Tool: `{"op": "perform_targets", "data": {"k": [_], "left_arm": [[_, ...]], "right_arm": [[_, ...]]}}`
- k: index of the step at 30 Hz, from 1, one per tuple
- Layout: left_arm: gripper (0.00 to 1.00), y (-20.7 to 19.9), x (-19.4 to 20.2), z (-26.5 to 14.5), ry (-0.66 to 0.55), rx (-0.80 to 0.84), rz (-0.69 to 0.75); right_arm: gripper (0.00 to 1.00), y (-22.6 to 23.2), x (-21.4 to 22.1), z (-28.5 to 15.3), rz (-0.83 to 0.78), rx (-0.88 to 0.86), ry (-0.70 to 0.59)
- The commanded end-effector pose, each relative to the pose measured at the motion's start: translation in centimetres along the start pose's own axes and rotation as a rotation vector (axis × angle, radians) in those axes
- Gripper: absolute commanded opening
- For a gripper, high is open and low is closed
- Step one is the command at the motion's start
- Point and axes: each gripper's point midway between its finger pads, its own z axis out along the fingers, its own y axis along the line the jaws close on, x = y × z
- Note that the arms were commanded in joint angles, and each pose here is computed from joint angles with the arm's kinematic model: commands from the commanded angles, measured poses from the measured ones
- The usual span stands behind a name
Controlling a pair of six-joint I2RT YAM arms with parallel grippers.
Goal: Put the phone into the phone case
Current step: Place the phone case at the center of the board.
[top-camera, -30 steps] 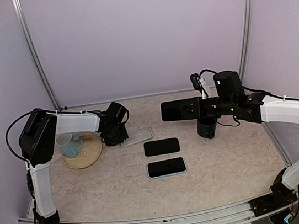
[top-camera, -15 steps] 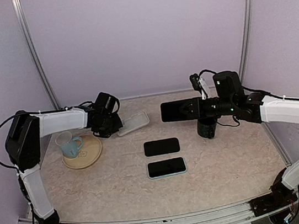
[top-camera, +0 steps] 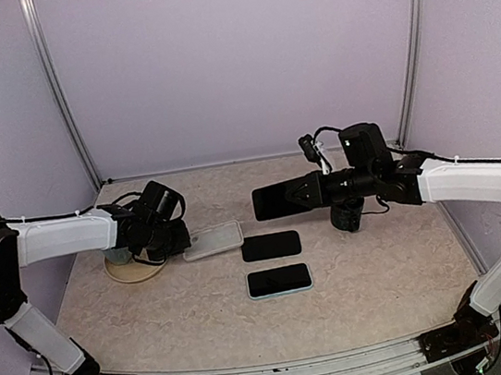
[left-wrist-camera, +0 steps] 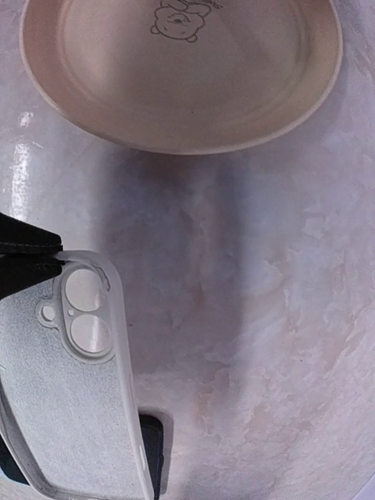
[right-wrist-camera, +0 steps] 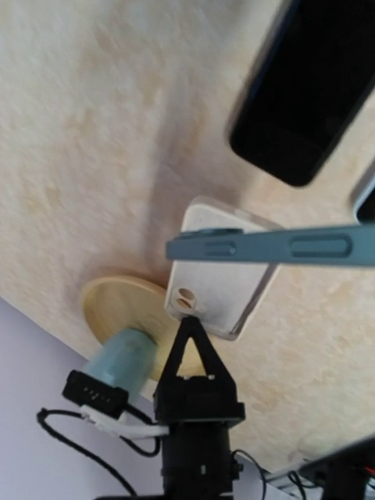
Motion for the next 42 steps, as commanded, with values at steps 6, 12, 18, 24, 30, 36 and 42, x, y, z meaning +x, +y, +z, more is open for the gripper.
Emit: {"op": "perform_targets", "data": {"k": [6,12,18,24,30,36,42], "left_arm": [[0.0,2.6,4.5,-1.9,0.031,-0.026,0.023],[0.0,3.1,8.1,-1.9,0.066,-0.042,0.038],[0.0,3.4,10.2,-1.5,0.072,-0.051,0.029],[0.05,3.4,10.7,-1.7,0.07,-0.053,0.026],[0.16,3.2,10.6,-2.4,0.055,-0.029,0.002],[0.32,2.7,9.8,-3.3,0.028,0.007,-0.025],[0.65,2.7,8.8,-4.0,-0.007,0.038,-0.067]], "right_arm": [[0.0,3.8,1.2,3.4,0.029,-0.129,0.081],[0.0,4.6,3.3,5.8,0.072,-0.166,0.159],[0.0,5.7,5.3,7.7,0.117,-0.22,0.218],[0.0,6.4,6.9,9.2,0.166,-0.257,0.27],[0.0,6.8,7.8,10.2,0.209,-0.281,0.295],[0.0,6.4,9.1,11.1,0.249,-0.269,0.329],[0.0,6.7,10.0,12.0,0.276,-0.276,0.352]]}}
